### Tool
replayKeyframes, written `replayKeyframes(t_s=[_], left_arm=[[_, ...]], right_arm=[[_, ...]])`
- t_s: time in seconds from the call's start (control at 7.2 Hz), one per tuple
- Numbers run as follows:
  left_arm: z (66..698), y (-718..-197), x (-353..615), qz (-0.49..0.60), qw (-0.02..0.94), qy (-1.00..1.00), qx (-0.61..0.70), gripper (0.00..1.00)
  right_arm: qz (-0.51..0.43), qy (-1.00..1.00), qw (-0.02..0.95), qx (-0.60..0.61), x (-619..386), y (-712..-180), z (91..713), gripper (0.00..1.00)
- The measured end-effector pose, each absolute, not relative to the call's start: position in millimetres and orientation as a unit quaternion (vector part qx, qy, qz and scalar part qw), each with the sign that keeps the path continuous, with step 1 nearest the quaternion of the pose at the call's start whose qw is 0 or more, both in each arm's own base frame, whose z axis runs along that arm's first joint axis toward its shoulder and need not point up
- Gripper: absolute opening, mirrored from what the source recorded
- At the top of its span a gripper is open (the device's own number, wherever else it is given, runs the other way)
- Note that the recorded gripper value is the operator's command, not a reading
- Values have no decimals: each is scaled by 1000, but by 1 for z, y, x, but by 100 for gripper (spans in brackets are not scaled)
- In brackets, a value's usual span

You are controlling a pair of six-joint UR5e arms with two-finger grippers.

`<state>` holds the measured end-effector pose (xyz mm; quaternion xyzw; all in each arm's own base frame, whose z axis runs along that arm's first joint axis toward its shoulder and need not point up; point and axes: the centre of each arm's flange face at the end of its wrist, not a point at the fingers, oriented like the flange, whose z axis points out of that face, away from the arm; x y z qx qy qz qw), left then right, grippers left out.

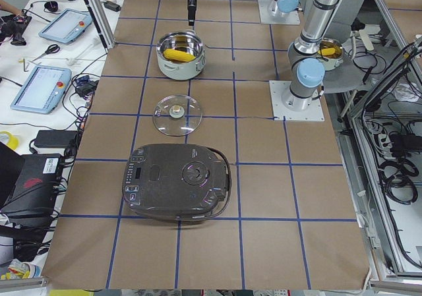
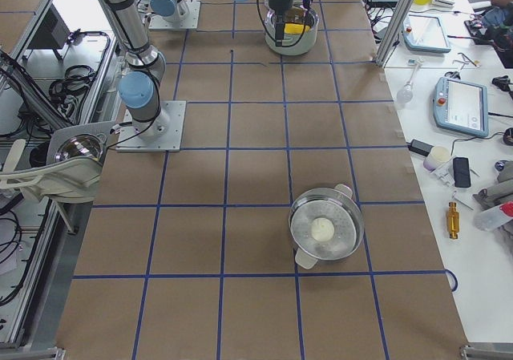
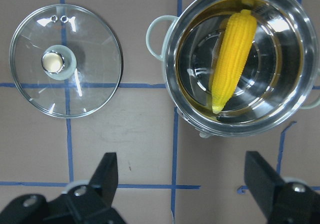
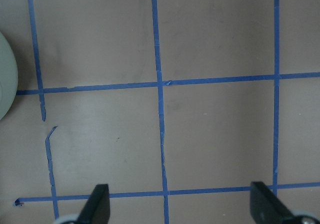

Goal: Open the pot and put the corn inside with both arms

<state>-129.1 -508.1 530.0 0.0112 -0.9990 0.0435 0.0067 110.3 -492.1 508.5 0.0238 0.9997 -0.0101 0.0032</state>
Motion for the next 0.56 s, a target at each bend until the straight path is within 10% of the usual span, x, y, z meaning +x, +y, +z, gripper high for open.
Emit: replayKeyframes(t_s=[0.56], left_arm=[[527,-494,-131,39,6,-999,0,100]], right_arm=[[-9,1000,6,19,111,-488,516,100]])
